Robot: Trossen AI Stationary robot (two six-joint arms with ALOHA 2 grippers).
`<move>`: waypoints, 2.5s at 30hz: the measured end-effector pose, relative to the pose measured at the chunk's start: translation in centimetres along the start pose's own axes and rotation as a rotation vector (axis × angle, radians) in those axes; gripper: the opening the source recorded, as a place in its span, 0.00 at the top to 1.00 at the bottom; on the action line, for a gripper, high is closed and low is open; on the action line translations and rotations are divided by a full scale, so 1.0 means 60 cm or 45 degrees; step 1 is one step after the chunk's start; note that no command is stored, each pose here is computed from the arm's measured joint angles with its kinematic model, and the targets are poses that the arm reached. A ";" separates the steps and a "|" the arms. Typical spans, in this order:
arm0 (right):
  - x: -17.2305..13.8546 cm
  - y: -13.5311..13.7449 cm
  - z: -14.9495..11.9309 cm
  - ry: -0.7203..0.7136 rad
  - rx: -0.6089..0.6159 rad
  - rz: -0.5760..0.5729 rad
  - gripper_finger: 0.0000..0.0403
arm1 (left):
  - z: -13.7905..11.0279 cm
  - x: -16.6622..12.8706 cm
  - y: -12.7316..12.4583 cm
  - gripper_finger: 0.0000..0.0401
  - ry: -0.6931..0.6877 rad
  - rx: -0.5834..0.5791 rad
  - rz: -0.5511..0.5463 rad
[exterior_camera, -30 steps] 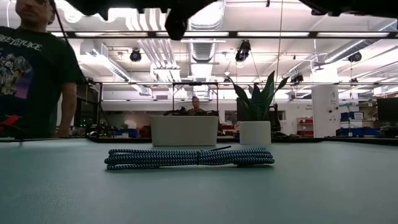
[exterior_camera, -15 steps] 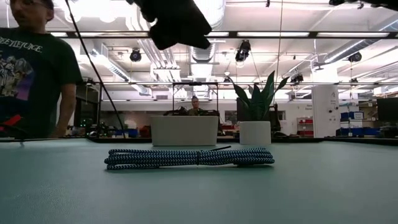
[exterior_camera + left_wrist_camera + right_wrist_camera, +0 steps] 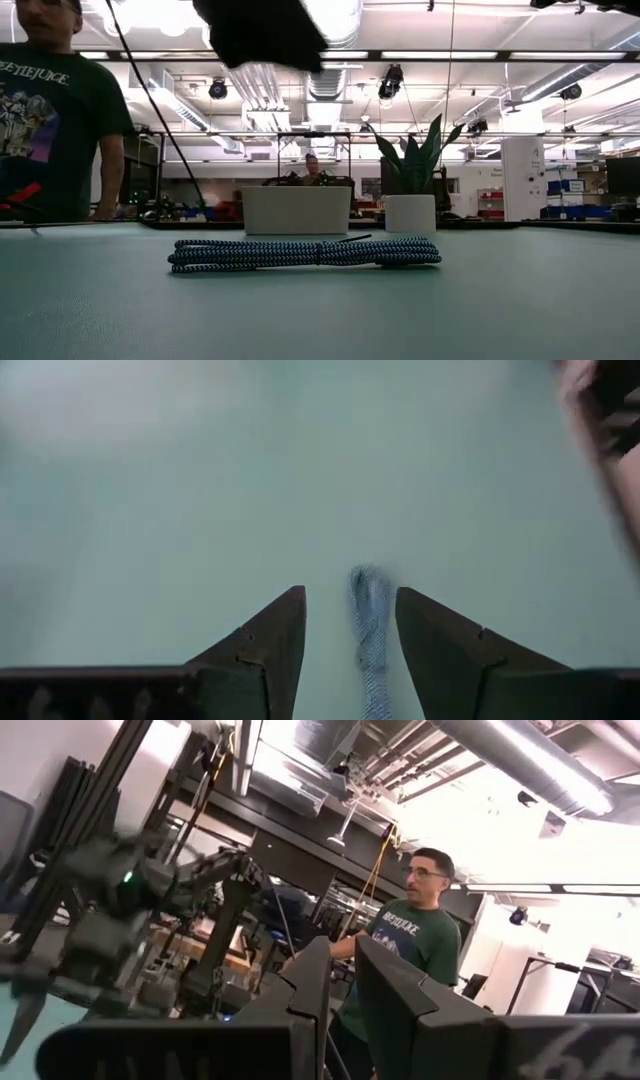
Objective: Pick and place USB-C Cables
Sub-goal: Put the blue charger cable into the white bin
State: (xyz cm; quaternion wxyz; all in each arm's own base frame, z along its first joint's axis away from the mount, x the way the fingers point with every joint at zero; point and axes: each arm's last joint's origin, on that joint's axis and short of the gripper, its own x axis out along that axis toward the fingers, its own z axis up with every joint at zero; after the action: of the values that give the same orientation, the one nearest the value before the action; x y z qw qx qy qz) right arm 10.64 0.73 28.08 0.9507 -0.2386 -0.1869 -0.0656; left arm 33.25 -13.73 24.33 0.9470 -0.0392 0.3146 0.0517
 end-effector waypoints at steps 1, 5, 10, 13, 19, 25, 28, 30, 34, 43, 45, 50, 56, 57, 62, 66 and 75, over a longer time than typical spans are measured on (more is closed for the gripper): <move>0.000 0.000 0.000 0.000 0.002 0.000 0.89 | -0.009 0.012 -0.002 0.64 0.027 0.004 0.011; 0.001 0.000 0.000 0.000 0.006 0.000 0.89 | -0.025 0.049 -0.008 0.64 0.069 0.023 0.011; 0.001 0.000 0.000 -0.005 0.000 -0.003 0.89 | -0.027 0.059 -0.005 0.64 0.076 0.109 -0.023; 0.001 -0.001 0.002 -0.019 0.002 -0.011 0.89 | -0.046 0.068 -0.002 0.64 0.146 0.126 -0.004; 0.001 -0.003 0.005 -0.038 0.002 -0.022 0.89 | -0.070 0.086 -0.015 0.64 0.201 0.146 -0.027; 0.001 -0.004 0.007 -0.053 -0.008 -0.032 0.89 | -0.069 0.090 -0.015 0.64 0.191 0.217 -0.057; 0.001 -0.004 0.007 -0.054 -0.028 -0.033 0.89 | -0.075 0.095 -0.016 0.64 0.208 0.205 -0.059; 0.001 -0.004 0.007 -0.053 -0.037 -0.033 0.89 | -0.083 0.102 -0.016 0.64 0.234 0.197 -0.054; 0.001 -0.004 0.007 -0.057 -0.053 -0.036 0.89 | -0.094 0.116 -0.016 0.64 0.275 0.167 -0.084; 0.000 -0.007 0.011 -0.084 -0.100 -0.056 0.89 | -0.109 0.127 -0.008 0.64 0.360 0.116 -0.154; 0.000 -0.007 0.011 -0.084 -0.103 -0.056 0.89 | -0.118 0.130 -0.001 0.64 0.339 0.115 -0.133; 0.000 -0.007 0.011 -0.084 -0.113 -0.056 0.89 | -0.138 0.136 0.011 0.64 0.293 0.088 -0.124; 0.000 -0.007 0.011 -0.083 -0.123 -0.056 0.89 | -0.147 0.135 0.016 0.68 0.269 0.033 -0.059; 0.000 -0.007 0.011 -0.083 -0.123 -0.056 0.89 | -0.147 0.134 0.015 0.70 0.268 0.035 -0.053; 0.000 -0.007 0.011 -0.083 -0.124 -0.057 0.89 | -0.148 0.134 0.016 0.84 0.270 0.036 -0.042; 0.000 -0.007 0.011 -0.083 -0.124 -0.057 0.89 | -0.147 0.134 0.016 0.95 0.271 0.037 -0.041; 0.000 -0.007 0.011 -0.082 -0.125 -0.058 0.89 | -0.131 0.112 0.023 0.97 0.249 0.100 -0.016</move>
State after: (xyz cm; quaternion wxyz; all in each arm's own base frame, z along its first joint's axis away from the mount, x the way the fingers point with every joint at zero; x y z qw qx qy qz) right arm 10.35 0.70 28.80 0.9296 -0.2827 -0.2193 -0.0885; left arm 33.79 -12.69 13.94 0.9129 -0.0088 0.4070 0.0293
